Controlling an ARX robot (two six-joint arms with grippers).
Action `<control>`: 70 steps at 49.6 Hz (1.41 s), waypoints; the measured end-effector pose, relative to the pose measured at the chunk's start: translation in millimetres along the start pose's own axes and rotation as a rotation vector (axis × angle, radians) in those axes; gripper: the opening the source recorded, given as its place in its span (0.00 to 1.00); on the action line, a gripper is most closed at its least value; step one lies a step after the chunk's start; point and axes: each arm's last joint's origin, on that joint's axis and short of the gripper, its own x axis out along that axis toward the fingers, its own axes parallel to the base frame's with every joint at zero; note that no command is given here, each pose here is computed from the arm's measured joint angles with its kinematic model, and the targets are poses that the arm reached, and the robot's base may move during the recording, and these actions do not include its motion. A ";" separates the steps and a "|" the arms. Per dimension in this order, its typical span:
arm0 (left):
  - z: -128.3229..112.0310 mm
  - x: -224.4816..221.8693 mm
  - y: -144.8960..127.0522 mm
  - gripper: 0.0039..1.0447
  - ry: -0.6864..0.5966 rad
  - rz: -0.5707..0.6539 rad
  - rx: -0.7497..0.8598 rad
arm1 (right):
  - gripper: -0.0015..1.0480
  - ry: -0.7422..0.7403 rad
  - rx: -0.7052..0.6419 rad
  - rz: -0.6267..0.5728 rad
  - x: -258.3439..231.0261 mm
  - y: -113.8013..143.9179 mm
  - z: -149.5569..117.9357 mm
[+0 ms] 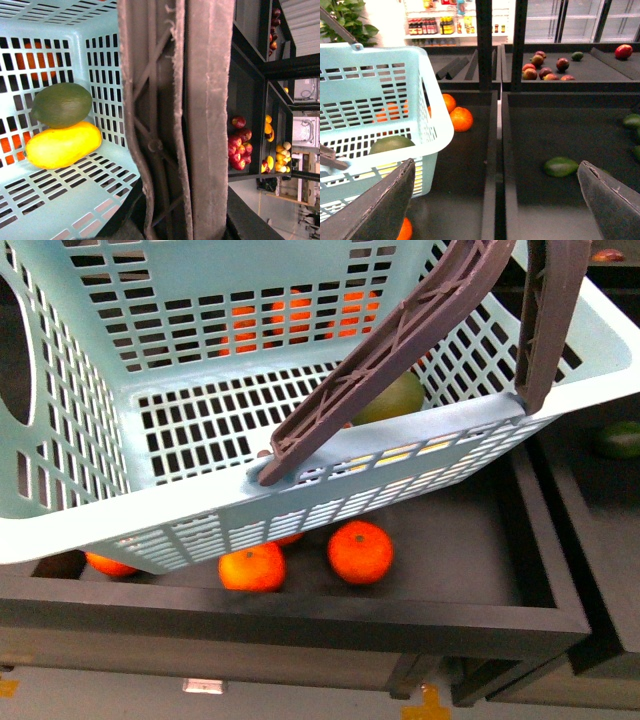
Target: Pick mango and avocado into basket
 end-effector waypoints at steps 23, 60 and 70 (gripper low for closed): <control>0.5 -0.1 0.5 0.17 -0.004 0.004 0.001 | 0.92 0.000 -0.001 -0.002 0.0 -0.1 0.0; 47.9 27.9 44.6 0.17 -0.702 0.129 -0.439 | 0.92 0.001 0.000 -0.003 0.1 -0.2 -0.2; 81.4 60.4 93.4 0.17 -0.730 0.163 -0.591 | 0.92 0.001 0.000 -0.002 0.1 -0.2 -0.2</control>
